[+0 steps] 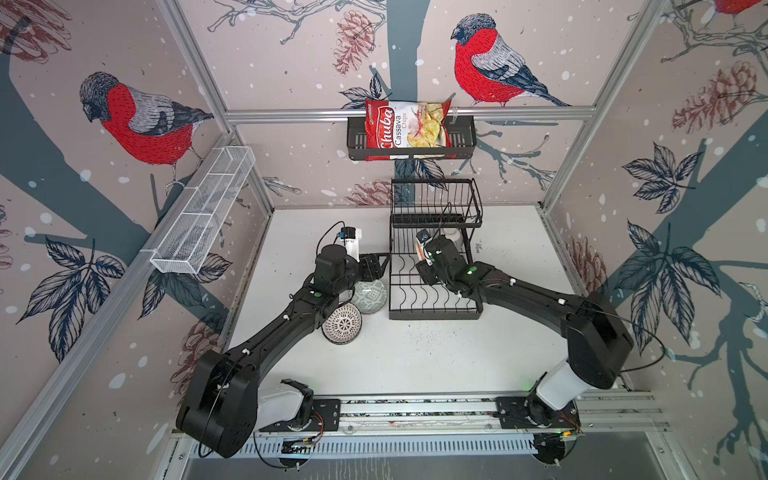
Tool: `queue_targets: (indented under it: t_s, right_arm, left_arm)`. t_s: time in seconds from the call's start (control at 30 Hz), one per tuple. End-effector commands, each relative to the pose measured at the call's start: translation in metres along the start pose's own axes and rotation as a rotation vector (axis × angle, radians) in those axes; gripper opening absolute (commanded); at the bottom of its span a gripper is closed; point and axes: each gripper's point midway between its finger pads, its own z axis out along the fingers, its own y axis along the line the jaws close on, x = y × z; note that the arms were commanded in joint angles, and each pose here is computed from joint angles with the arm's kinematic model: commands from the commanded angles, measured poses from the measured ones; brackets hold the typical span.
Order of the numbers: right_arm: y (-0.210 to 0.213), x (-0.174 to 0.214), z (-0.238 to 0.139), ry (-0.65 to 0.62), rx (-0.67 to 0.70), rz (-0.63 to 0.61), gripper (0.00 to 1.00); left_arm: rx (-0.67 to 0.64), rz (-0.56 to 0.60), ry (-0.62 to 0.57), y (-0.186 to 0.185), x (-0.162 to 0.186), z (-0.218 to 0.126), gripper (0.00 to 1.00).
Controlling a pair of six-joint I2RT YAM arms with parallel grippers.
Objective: Load the bowls into the dish rack
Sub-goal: 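Lower the bowl into the rack slots with the right gripper while the left draws back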
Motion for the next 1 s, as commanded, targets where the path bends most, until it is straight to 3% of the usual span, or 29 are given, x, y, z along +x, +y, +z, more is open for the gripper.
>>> queue_targets:
  t_s: [0.0,0.37,0.97]
  right_arm:
    - [-0.019,-0.022,0.003,-0.063,0.148,-0.066,0.4]
    - [-0.018,-0.022,0.038,-0.032,0.282,-0.249,0.39]
    - [-0.019,-0.026,0.096,-0.009,0.41,-0.487,0.47]
  left_arm:
    - [-0.026,0.022,-0.025,0.005,-0.004,-0.004,0.74]
    - [-0.033,0.021,-0.025,0.008,-0.003,-0.006,0.74]
    - [-0.06,0.011,-0.032,0.018,-0.002,-0.014,0.74]
